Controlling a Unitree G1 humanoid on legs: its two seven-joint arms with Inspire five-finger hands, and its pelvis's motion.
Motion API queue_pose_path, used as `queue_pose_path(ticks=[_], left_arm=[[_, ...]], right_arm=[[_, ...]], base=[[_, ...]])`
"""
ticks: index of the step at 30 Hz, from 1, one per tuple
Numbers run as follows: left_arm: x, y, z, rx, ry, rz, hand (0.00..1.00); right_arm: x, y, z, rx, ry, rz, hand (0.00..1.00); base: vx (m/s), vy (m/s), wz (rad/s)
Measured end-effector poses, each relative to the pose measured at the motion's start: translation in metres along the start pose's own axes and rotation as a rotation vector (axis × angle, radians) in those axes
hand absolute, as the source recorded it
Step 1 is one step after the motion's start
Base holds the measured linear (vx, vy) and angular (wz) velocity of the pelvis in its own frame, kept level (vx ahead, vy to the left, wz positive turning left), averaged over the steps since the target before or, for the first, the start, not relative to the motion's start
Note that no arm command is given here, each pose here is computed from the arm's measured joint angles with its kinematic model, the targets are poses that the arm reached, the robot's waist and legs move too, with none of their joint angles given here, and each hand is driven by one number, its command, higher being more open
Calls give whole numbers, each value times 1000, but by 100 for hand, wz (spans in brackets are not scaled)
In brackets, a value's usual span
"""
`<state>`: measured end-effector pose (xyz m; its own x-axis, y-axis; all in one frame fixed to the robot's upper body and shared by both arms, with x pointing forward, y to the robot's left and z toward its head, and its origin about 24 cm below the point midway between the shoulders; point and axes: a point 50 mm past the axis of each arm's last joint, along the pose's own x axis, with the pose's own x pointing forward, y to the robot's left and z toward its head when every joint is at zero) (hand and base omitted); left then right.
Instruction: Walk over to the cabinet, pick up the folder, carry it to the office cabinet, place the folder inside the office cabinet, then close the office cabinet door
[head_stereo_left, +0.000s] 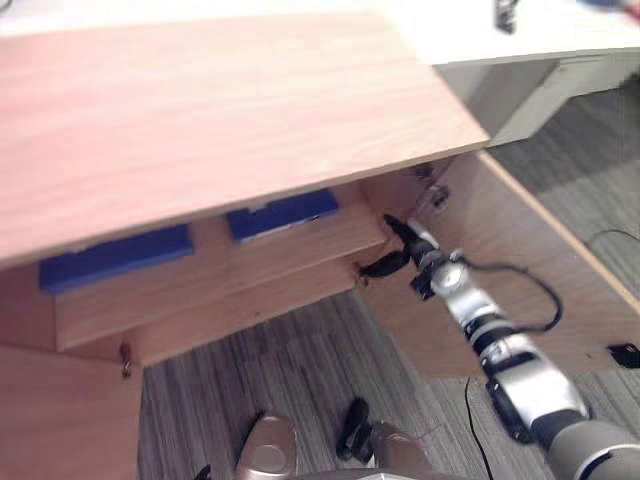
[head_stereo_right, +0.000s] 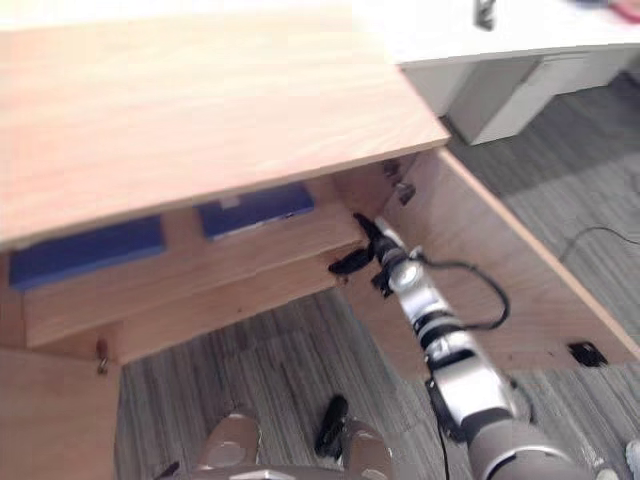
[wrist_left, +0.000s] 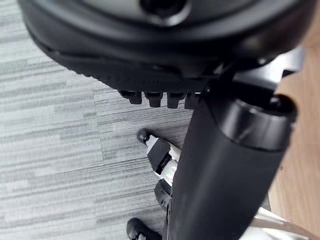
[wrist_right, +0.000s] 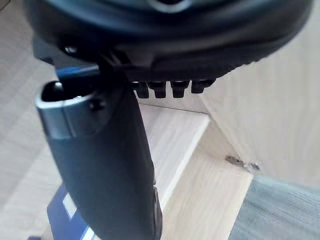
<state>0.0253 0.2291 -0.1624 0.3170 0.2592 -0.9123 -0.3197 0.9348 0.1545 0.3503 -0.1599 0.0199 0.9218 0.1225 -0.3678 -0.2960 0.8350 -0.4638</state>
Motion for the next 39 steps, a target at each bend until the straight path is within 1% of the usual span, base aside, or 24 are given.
queue_pose_path(ticks=[1, 3, 4, 5, 6, 7, 8, 9, 10, 12, 14, 21, 24, 27, 28, 33, 35, 37, 39], left_arm=[[0, 0, -2, 6, 8, 2, 100], [-1, 0, -8, 38, 44, 10, 100], [-1, 0, -10, 39, 51, 10, 100], [-2, 0, -13, 39, 72, 14, 100], [-2, -1, -16, 37, 84, 18, 100], [-3, -2, -20, 22, 102, 24, 100], [-4, -3, -25, 2, 117, 28, 100], [-5, -4, -28, -4, 124, 30, 100], [-6, -4, -32, -4, 145, 32, 100], [-8, -6, -38, -9, 163, 33, 100], [-9, -6, -40, -8, 169, 40, 100], [-10, -10, -44, 23, 185, 44, 100], [-10, -10, -44, 24, 185, 50, 100], [-11, -7, -44, 24, 171, 62, 100], [-12, -6, -44, 23, 170, 63, 100], [-13, -3, -46, 30, 172, 71, 100], [-13, -4, -47, 33, 174, 68, 100], [-14, -4, -48, 32, 176, 65, 100], [-14, -4, -49, 33, 179, 62, 100]], right_arm=[[-3, 10, -11, 52, 27, 12, 100], [-19, 54, -54, 178, 158, 60, 100], [-25, 64, -65, 202, 194, 70, 100], [-38, 83, -86, 235, 263, 97, 100], [-46, 92, -97, 252, 303, 112, 100], [-60, 108, -115, 299, 376, 135, 100], [-72, 118, -128, 325, 429, 147, 100], [-76, 121, -132, 343, 447, 146, 100], [-82, 123, -140, 427, 481, 108, 100], [-85, 116, -146, 500, 505, 41, 100], [-83, 105, -146, 524, 488, -27, 100], [-83, 49, -149, 605, 423, -314, 100], [-88, 34, -155, 635, 436, -417, 100], [-88, 22, -152, 669, 414, -481, 100], [-88, 21, -152, 668, 412, -485, 100], [-81, -4, -141, 634, 365, -556, 100], [-75, -18, -132, 615, 325, -575, 100], [-64, -34, -113, 597, 257, -586, 100], [-55, -44, -98, 587, 212, -586, 100]], base=[[0, 266, -102], [-20, 213, -103], [-26, 184, -92], [-24, 173, -72], [-22, 139, -93], [-27, 122, -106], [-41, 115, -109], [-101, 117, -114], [-99, 82, -85], [-63, 38, -90], [-20, -41, -76], [-23, -141, -44], [-104, -123, -9], [-97, -103, -15], [-54, -72, -29], [-15, -36, -4], [23, -13, 11], [33, 9, 5], [41, 20, 5]])
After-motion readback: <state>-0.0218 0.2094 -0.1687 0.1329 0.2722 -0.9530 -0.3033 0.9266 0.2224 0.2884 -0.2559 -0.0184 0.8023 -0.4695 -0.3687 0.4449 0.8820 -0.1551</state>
